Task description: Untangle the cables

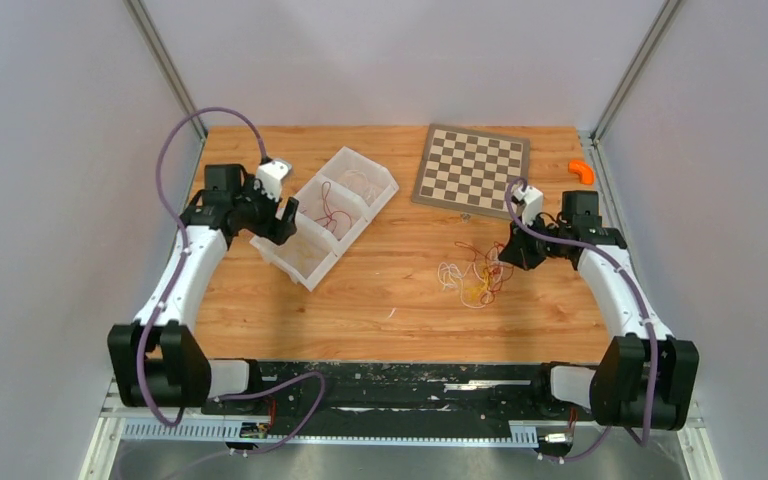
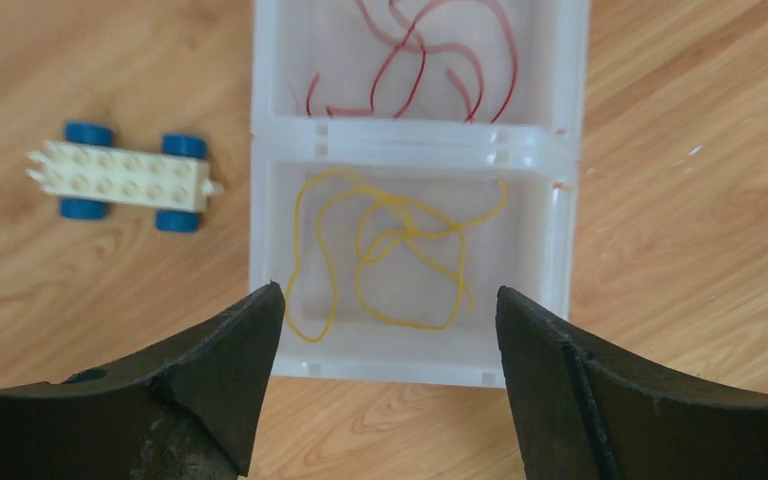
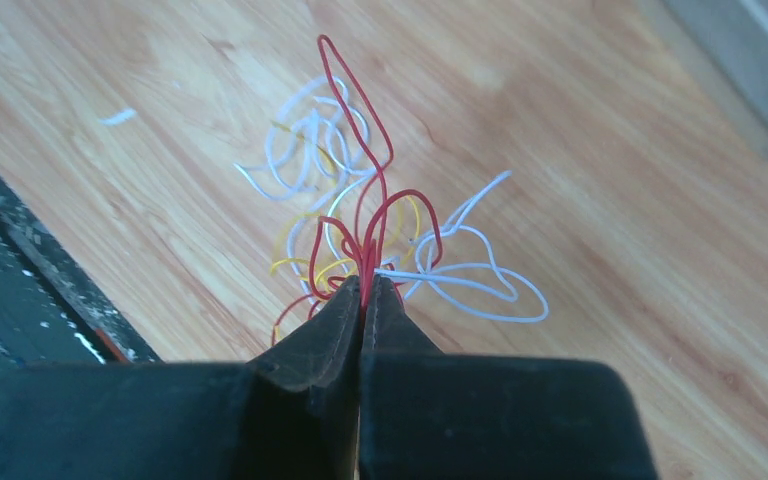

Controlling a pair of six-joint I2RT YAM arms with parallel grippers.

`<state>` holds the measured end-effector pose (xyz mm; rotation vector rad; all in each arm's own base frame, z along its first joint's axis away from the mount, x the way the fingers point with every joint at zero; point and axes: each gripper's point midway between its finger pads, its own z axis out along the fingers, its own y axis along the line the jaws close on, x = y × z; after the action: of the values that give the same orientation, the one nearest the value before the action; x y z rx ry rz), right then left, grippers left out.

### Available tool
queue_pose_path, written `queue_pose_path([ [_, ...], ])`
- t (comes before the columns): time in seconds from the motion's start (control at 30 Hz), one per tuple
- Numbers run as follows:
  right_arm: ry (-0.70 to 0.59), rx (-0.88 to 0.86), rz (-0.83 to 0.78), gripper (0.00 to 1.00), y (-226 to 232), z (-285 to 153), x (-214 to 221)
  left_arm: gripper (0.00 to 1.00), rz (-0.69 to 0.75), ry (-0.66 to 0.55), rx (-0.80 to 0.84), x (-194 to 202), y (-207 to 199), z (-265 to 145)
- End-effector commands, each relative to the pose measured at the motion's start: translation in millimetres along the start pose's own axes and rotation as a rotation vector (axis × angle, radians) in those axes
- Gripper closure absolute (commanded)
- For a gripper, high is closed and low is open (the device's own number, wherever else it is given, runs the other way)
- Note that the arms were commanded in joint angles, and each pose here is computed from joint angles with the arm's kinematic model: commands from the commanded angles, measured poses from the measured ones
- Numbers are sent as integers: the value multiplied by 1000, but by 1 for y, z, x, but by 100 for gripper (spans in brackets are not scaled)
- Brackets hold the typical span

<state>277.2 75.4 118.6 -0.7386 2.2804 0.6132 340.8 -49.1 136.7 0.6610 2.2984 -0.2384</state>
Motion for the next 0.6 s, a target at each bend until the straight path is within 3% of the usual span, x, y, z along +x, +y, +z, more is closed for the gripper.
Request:
queue_pose_path([
  [0.0,-177,-121,-61,100,38,-23,-59,8,136,-245,84,-68,-27,-66],
  [0.03,-191,-135,-75,100,44,-25,-65,2,159,-279,115,-73,-35,-72],
  [0.17,-211,-198,-124,100,71,-27,-82,0,162,-323,205,-82,-50,-74],
  [0.3,-265,-280,-133,100,96,-41,-104,2,204,-452,444,-97,-104,-86],
  [0.4,-298,-333,-149,100,115,-52,-119,3,354,-590,560,-107,-156,-87],
  [0.57,-317,-382,-170,100,133,-60,-125,5,474,-628,679,-97,-219,-62],
])
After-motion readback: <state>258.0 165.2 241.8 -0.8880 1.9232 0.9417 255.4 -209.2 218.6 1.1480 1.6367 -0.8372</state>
